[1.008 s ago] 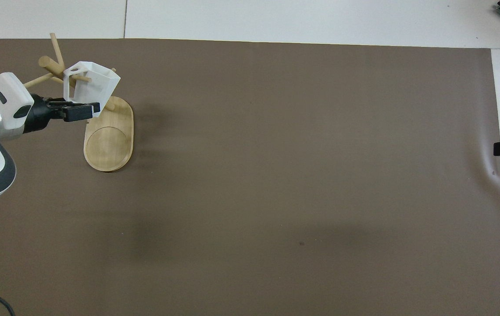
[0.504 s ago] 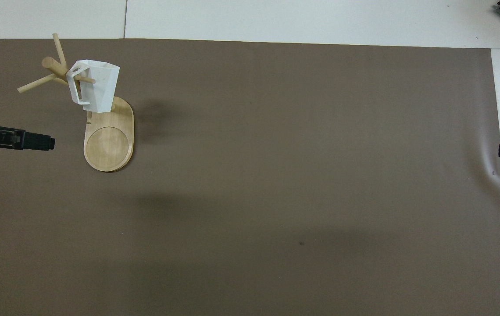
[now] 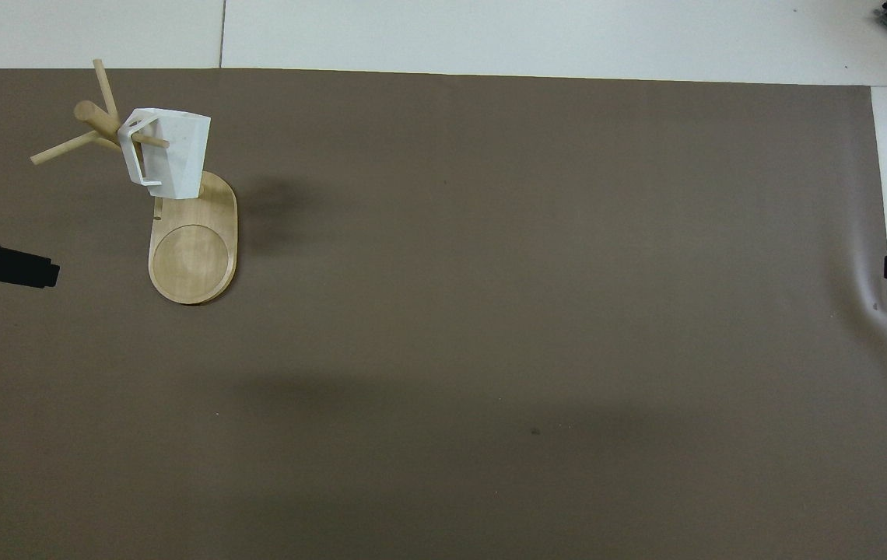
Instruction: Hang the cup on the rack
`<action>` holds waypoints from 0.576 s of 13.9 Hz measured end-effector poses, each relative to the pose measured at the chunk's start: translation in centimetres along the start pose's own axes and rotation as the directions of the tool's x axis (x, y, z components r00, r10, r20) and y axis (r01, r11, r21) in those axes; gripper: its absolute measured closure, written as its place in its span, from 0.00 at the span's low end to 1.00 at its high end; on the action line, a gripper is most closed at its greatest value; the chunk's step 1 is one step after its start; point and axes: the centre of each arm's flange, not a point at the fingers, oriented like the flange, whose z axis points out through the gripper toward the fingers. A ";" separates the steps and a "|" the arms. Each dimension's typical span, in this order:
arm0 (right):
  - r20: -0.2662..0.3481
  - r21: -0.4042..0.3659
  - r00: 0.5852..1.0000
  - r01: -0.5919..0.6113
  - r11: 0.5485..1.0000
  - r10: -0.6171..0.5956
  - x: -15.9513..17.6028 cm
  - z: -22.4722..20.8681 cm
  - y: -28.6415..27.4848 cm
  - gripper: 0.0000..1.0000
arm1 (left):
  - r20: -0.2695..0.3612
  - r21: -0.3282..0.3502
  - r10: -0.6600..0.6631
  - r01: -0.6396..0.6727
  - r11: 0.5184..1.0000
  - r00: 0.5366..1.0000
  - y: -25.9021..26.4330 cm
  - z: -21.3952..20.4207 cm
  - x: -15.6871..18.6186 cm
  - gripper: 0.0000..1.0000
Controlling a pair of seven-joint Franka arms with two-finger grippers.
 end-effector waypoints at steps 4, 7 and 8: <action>0.000 0.000 1.000 0.000 1.000 0.000 0.0 0.0 0.0 0.00 | 0.008 0.000 0.005 -0.005 1.000 1.000 0.1 0.6 0.9 0.00; 0.000 0.000 1.000 0.000 1.000 0.000 0.0 0.0 0.0 0.00 | -0.005 0.002 0.006 -0.006 1.000 1.000 -0.2 0.3 2.4 0.00; 0.000 0.000 1.000 0.000 1.000 0.000 0.0 0.0 0.0 0.00 | -0.007 0.002 0.009 -0.009 1.000 1.000 -0.1 0.3 2.7 0.00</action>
